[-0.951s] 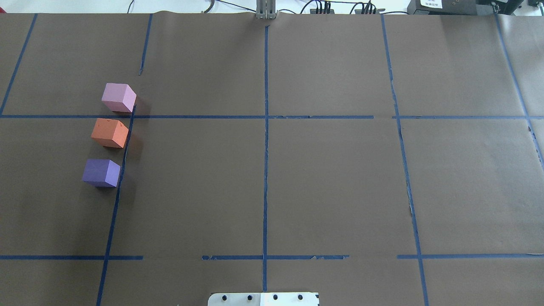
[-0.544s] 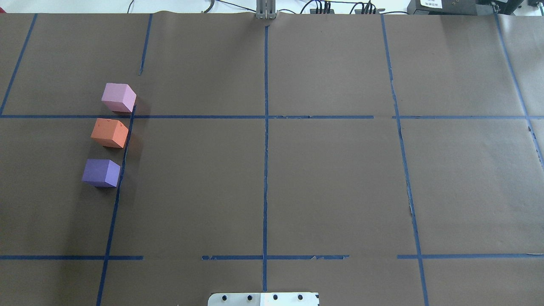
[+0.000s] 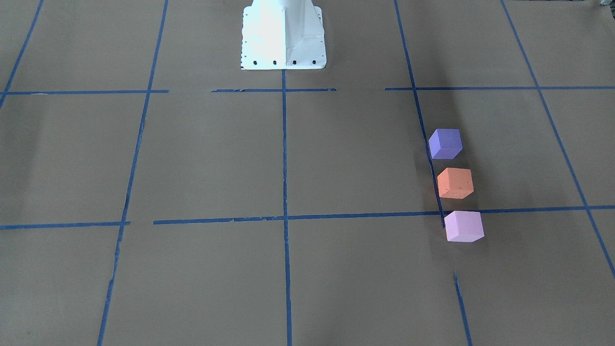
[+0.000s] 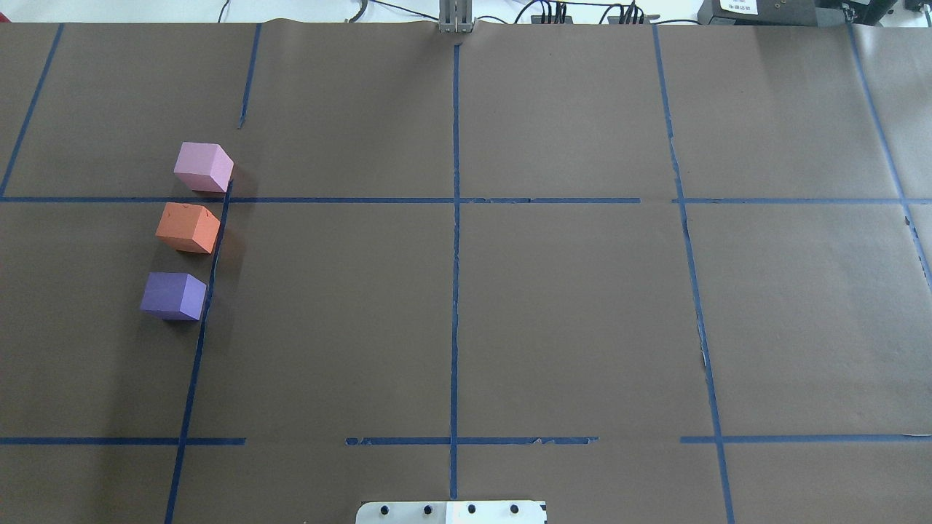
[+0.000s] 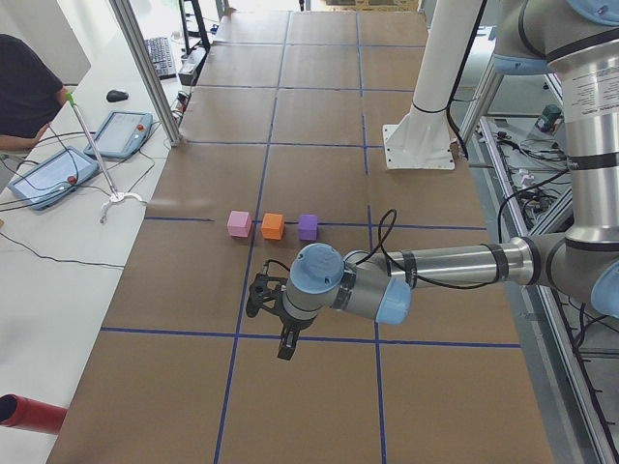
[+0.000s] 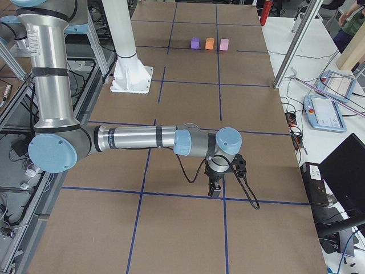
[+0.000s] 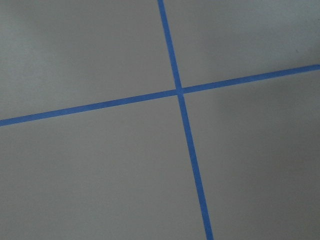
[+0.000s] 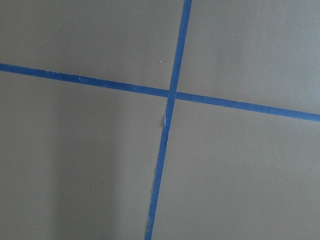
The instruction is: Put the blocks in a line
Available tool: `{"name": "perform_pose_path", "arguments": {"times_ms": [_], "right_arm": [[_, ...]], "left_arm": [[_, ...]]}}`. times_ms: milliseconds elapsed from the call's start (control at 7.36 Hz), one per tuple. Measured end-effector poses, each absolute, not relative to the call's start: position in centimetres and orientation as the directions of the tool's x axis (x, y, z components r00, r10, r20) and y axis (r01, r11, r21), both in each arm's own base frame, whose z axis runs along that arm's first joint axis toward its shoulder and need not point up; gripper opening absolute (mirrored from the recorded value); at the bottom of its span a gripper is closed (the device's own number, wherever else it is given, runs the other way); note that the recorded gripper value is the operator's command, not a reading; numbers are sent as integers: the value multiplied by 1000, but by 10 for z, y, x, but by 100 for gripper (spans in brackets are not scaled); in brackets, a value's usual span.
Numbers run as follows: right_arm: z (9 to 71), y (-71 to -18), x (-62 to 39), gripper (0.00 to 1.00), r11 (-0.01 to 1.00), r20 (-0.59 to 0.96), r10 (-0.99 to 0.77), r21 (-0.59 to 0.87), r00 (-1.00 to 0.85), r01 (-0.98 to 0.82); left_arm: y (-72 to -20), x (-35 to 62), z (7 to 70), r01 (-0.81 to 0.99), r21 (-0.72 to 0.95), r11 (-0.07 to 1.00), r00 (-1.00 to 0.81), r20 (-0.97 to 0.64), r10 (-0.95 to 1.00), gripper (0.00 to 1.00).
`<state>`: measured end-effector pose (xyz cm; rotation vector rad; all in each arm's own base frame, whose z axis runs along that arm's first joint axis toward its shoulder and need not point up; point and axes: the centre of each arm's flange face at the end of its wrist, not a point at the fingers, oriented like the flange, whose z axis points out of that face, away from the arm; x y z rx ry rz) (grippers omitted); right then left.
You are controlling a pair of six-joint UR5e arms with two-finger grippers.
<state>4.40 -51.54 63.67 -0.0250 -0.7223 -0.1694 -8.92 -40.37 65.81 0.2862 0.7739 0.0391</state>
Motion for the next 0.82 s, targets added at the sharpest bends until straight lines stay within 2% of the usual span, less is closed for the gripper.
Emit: {"name": "perform_pose_path", "arguments": {"times_ms": [408, 816], "right_arm": [[637, -515, 44, 100, 986, 660, -146, 36, 737, 163], [637, -515, 44, 100, 986, 660, -146, 36, 737, 163]], "left_arm": [[-394, -94, 659, 64, 279, 958, 719, -679, 150, 100], [-411, -96, 639, 74, 162, 984, 712, -700, 62, 100]]}}
